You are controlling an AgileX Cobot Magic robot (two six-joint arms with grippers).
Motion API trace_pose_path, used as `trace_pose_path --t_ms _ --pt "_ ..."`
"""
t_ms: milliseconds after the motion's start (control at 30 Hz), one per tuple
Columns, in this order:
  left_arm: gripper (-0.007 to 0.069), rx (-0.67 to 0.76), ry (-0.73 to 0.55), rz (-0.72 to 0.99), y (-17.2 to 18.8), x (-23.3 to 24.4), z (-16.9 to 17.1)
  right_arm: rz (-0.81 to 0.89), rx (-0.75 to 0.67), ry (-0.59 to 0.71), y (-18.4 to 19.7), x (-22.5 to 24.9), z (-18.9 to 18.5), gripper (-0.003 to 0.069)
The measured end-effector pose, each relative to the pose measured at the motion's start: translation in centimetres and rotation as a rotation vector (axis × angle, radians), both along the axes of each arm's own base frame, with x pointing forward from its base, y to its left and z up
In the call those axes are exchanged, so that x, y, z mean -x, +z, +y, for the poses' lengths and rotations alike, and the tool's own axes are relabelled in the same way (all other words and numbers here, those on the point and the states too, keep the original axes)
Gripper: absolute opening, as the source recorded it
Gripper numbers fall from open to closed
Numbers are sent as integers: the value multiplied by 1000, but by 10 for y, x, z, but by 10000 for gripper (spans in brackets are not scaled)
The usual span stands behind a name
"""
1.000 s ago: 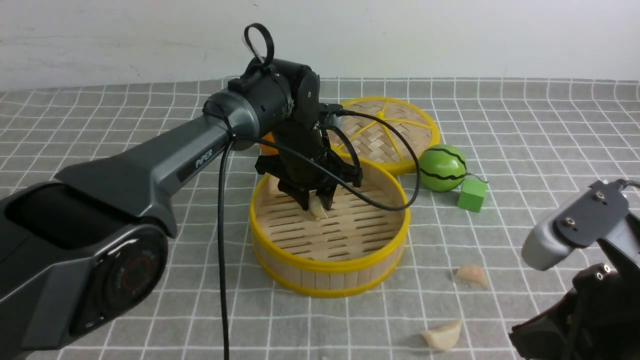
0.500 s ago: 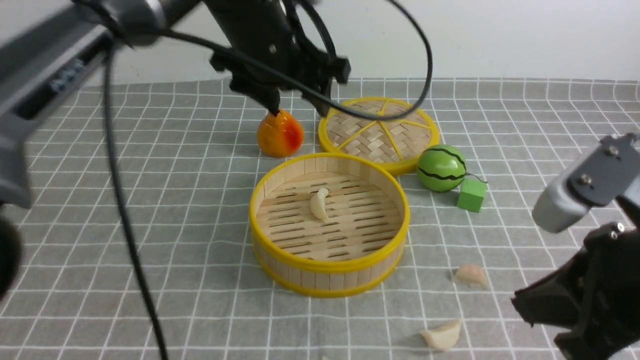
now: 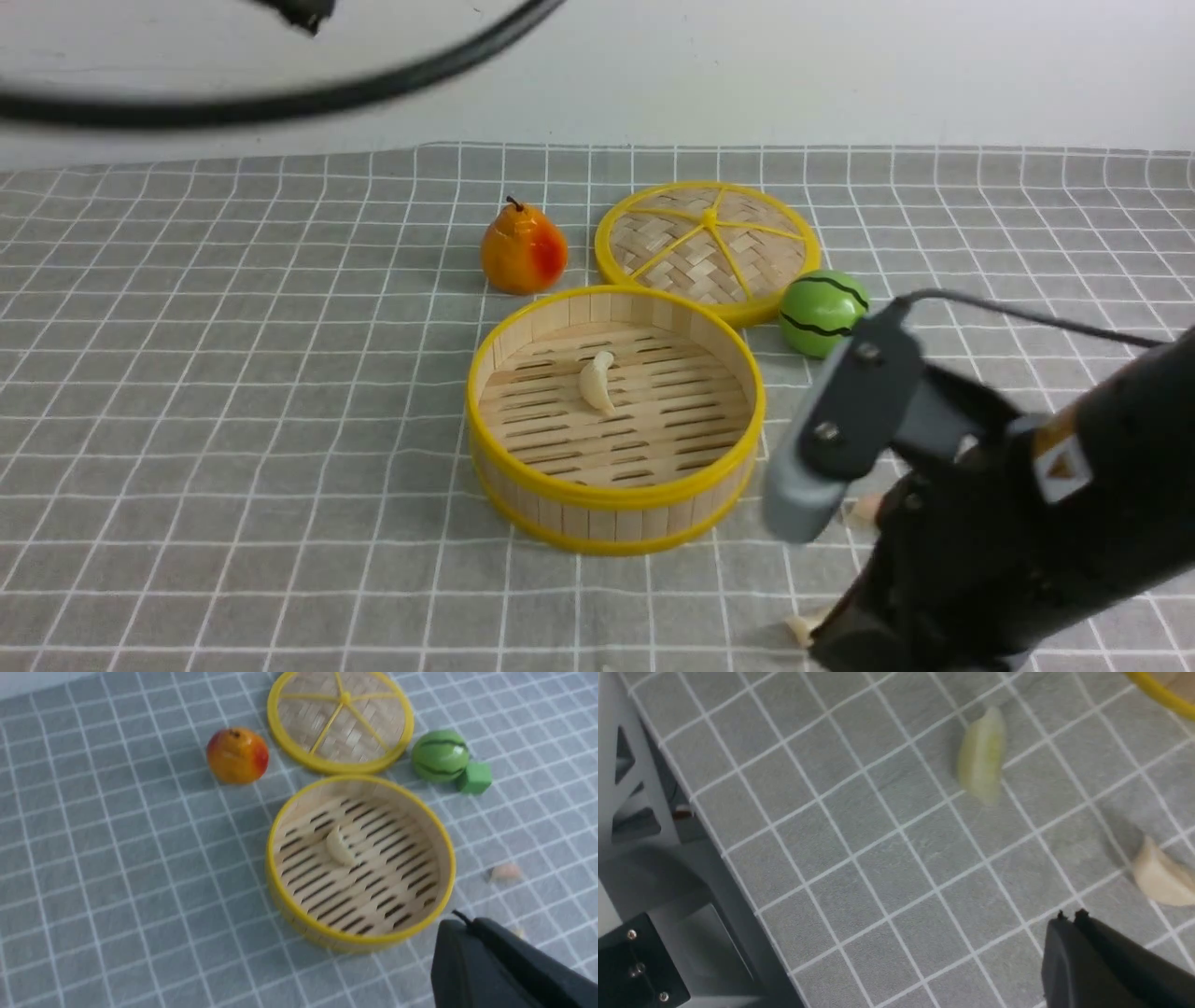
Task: Put the dumplings into the steamer on the table with the grey tablecloth.
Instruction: 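Reach for and grasp a dumpling lying on the table beside the steamer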
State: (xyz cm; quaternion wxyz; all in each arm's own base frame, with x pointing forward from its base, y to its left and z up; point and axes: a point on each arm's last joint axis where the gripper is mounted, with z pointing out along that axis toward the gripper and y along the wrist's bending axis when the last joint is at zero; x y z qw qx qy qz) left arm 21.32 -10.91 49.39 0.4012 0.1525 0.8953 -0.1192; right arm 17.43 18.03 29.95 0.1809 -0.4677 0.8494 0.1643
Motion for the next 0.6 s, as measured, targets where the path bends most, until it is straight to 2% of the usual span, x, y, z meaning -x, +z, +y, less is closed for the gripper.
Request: trace_pose_path --t_ms 300,367,433,600 --pt "-14 -59 23 91 -60 79 44 34 108 28 -26 -13 44 13" --pt "-14 -59 21 98 -79 103 56 30 140 37 -33 -20 60 54" --pt "-14 -54 22 99 -93 121 65 33 164 34 -42 -27 74 113" --pt "-14 -21 41 100 -122 152 80 42 210 -16 -75 -48 99 364"
